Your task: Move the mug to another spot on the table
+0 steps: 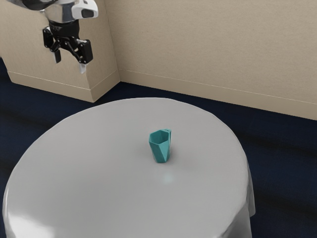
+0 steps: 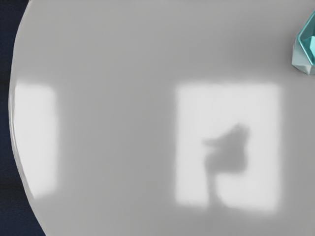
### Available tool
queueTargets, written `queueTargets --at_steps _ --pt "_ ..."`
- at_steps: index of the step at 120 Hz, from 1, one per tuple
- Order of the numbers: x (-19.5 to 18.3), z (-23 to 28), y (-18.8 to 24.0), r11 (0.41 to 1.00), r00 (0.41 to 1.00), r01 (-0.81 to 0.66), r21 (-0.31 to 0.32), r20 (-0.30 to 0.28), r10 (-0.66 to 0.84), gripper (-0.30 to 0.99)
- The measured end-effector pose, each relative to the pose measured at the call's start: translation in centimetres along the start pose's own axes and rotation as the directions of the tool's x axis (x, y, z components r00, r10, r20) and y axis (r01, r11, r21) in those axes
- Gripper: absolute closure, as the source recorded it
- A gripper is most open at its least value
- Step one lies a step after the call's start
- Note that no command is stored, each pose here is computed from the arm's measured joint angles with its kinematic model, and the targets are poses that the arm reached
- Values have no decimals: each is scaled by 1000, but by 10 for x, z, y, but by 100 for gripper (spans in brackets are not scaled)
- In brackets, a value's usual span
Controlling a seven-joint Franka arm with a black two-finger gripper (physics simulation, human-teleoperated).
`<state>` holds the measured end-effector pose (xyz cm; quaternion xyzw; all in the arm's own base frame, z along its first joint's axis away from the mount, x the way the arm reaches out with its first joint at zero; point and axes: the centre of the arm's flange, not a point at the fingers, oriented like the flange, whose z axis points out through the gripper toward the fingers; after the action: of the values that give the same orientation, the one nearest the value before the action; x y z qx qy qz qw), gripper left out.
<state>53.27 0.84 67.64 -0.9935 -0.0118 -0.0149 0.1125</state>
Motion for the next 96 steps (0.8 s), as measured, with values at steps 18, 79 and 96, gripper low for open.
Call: queueTargets --at_steps 18,79,96 --pt "14 16 3 1000 1000 5 -1 3 -5 0" --pt "115 148 131 994 999 -20 -106 42 24 0" --pt "138 178 155 991 999 34 -130 43 -28 0"
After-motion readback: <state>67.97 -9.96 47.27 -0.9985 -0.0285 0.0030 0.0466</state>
